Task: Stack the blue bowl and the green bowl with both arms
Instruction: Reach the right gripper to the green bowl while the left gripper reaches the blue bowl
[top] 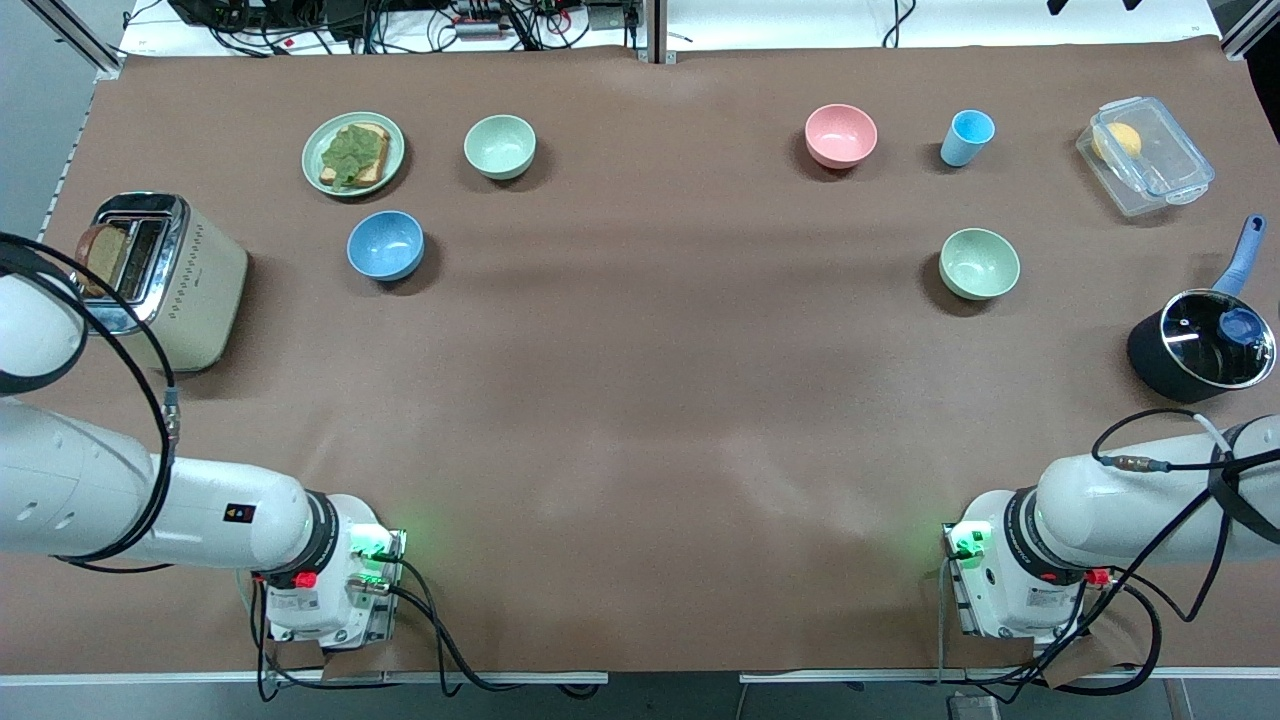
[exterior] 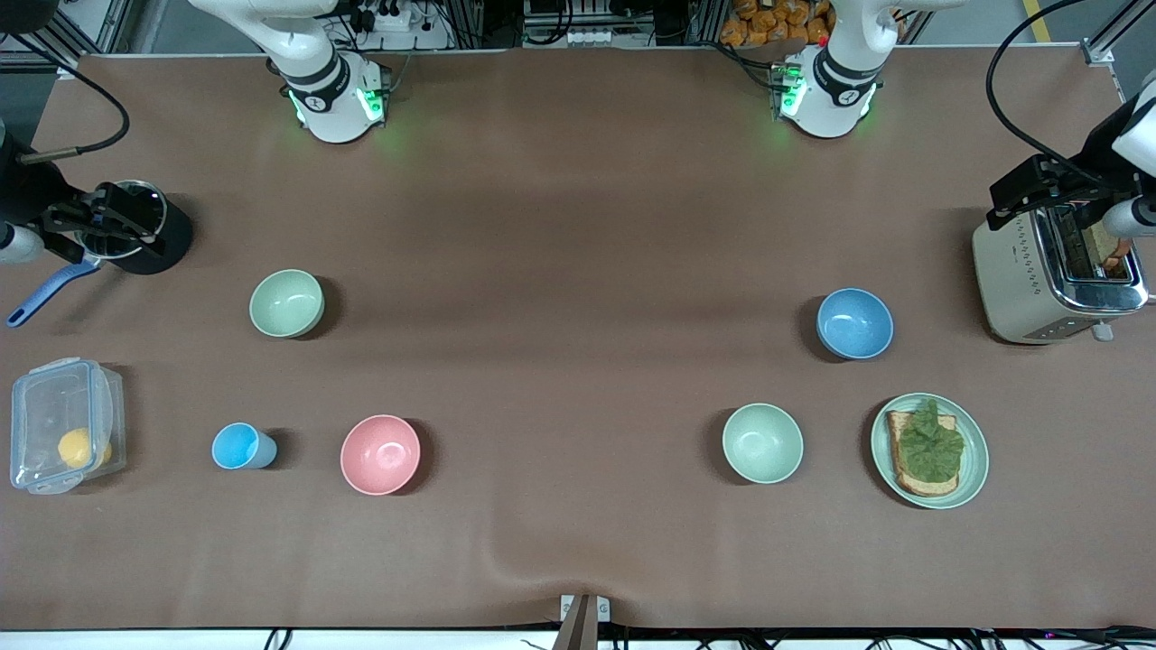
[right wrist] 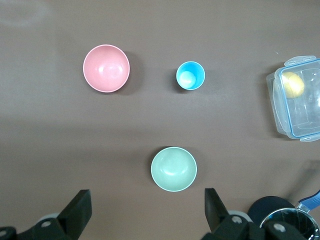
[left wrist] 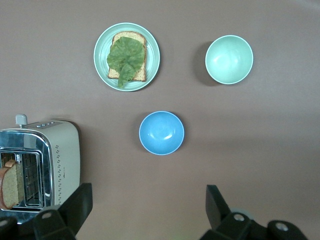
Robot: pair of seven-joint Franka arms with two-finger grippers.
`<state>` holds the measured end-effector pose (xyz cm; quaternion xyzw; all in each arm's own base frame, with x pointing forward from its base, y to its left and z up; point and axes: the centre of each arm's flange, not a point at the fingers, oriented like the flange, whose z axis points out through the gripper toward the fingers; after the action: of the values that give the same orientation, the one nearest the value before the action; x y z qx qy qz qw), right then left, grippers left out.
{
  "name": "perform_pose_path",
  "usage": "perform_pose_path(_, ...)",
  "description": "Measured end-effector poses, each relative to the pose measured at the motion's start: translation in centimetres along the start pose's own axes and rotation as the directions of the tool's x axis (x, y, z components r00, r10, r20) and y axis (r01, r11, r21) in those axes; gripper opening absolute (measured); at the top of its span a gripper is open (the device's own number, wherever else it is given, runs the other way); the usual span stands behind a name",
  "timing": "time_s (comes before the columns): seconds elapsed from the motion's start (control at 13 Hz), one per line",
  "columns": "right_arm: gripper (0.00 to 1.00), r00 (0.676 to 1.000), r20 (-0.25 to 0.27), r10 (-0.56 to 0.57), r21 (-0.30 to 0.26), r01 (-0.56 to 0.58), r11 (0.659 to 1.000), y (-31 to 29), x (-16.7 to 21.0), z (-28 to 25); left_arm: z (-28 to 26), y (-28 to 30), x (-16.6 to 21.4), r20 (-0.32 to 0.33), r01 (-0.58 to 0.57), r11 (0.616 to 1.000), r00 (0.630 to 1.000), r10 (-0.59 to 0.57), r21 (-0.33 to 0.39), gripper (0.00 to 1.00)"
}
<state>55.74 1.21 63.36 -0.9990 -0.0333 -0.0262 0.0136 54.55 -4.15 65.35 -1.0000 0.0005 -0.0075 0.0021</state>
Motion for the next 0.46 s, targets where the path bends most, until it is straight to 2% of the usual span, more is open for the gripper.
perform_pose_path(0.46,1.00,1.000,0.008,0.002,0.000,-0.002,1.000,0.15,0.16,0.42,0.09,-0.47,0.01,0.006,0.008,1.000,1.000,-0.008,0.001,1.00)
